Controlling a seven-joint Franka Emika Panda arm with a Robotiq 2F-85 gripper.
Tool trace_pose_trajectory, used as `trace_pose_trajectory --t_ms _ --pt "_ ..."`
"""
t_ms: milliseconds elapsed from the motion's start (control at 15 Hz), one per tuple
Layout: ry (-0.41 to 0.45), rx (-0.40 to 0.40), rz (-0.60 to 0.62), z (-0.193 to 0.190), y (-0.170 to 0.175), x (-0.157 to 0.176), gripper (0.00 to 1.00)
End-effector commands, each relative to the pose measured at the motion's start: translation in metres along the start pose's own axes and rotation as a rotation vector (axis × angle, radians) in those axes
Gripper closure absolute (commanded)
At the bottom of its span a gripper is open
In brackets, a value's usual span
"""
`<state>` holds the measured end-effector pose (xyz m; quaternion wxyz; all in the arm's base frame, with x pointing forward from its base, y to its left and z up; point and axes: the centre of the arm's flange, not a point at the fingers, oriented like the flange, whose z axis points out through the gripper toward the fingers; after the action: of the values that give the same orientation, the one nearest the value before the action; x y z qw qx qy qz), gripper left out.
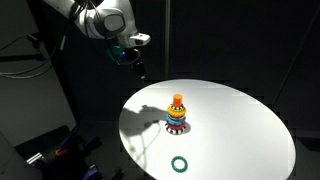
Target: Remove the striped ring and the green ring from the orange rod and put it on the table
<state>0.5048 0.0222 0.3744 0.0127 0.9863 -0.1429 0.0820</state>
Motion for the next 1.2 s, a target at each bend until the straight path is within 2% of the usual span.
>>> trace_pose_trajectory --t_ms 0,533,1133 --pt "0.058 -0.068 0.09 0.016 0.018 0.019 0.0" --pt "0.088 -0.143 0.248 0.046 0.077 0.039 0.0" --pt "0.168 -0.103 0.354 0.07 0.106 0.056 0.0"
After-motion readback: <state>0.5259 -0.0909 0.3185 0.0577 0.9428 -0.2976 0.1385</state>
